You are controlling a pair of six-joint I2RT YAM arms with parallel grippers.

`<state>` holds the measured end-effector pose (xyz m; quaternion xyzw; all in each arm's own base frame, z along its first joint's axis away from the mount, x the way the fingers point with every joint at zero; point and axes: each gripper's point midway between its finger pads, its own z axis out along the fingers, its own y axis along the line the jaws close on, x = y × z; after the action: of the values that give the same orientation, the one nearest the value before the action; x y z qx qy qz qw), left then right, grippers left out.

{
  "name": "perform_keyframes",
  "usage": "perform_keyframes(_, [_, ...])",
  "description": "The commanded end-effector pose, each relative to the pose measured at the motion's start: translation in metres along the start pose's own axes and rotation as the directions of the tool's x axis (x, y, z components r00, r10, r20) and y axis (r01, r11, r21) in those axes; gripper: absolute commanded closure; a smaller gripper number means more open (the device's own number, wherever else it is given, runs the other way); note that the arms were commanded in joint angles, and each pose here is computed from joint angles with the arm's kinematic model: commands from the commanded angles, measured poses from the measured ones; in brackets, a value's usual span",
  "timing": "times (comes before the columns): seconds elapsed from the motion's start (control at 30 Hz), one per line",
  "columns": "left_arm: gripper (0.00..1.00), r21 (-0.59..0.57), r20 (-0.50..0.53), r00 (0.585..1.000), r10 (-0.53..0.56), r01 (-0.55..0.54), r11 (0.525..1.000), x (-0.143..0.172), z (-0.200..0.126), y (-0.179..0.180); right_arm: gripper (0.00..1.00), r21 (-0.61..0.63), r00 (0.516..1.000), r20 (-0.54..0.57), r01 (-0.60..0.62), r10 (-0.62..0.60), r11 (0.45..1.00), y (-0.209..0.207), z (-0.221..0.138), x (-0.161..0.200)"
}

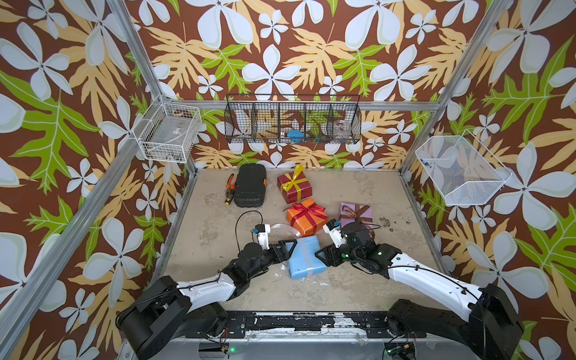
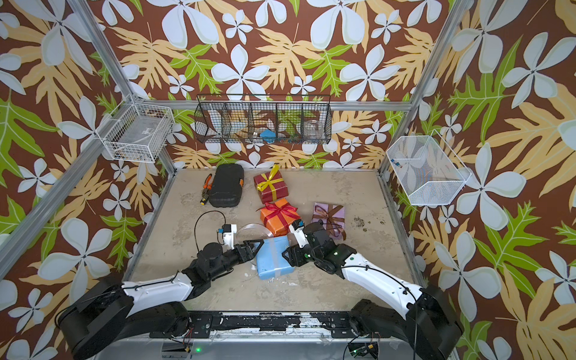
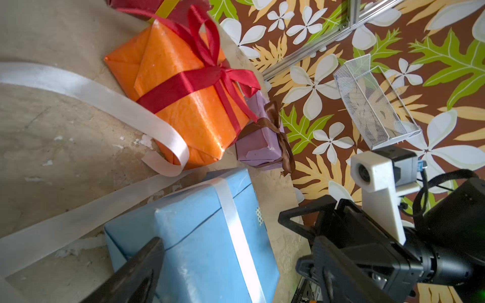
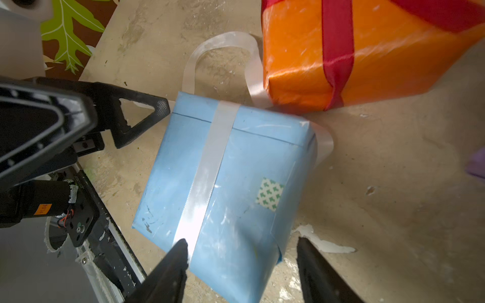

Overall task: Untie the ribbon bows on the gift boxes
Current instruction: Adjust the gift box at the center of the board, then pull the ribbon from the gift box.

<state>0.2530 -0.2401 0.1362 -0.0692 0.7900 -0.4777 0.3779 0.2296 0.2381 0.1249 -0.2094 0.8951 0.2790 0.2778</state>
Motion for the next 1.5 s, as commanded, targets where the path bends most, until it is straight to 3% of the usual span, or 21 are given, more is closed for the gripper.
perform_keyframes(0.0, [0.09, -0.138, -0.065, 0.994, 0.093, -0.101, 0.985, 0.013, -0.011, 0.03, 0.35, 0.036, 0.999, -0.006, 0.038, -0.037, 0.999, 0.0, 0.0, -0.005])
perform_keyframes(0.17, [0.11, -0.151, -0.079, 0.992, 0.098, -0.11, 0.982, 0.017, -0.016, 0.035, 0.43, 0.09, 0.994, -0.069, 0.092, -0.086, 0.992, 0.014, 0.015, -0.013])
perform_keyframes(0.37, [0.17, -0.137, -0.117, 0.988, 0.098, -0.113, 0.984, 0.026, -0.008, 0.038, 0.43, 0.179, 0.97, -0.177, 0.197, -0.165, 0.964, 0.027, 0.031, -0.011])
perform_keyframes(0.83, [0.2, -0.094, -0.118, 0.983, 0.144, -0.155, 0.983, 0.027, -0.002, 0.034, 0.51, 0.308, 0.925, -0.341, 0.276, -0.165, 0.911, 0.023, 0.058, 0.015])
perform_keyframes(1.03, [0.2, -0.074, -0.128, 0.982, 0.142, -0.152, 0.986, 0.031, -0.002, 0.032, 0.59, 0.345, 0.915, -0.379, 0.275, -0.135, 0.897, 0.014, 0.062, 0.025])
perform_keyframes(1.27, [0.2, -0.07, -0.134, 0.982, 0.134, -0.144, 0.987, 0.032, 0.0, 0.032, 0.78, 0.316, 0.908, -0.405, 0.251, -0.109, 0.915, 0.013, 0.072, 0.042])
perform_keyframes(1.4, [0.2, -0.068, -0.132, 0.983, 0.129, -0.139, 0.988, 0.032, 0.0, 0.03, 0.86, 0.275, 0.916, -0.387, 0.221, -0.103, 0.936, 0.019, 0.073, 0.043])
perform_keyframes(1.47, [0.2, -0.075, -0.136, 0.982, 0.129, -0.14, 0.987, 0.033, 0.0, 0.033, 0.96, 0.212, 0.926, -0.367, 0.177, -0.089, 0.961, 0.027, 0.075, 0.042])
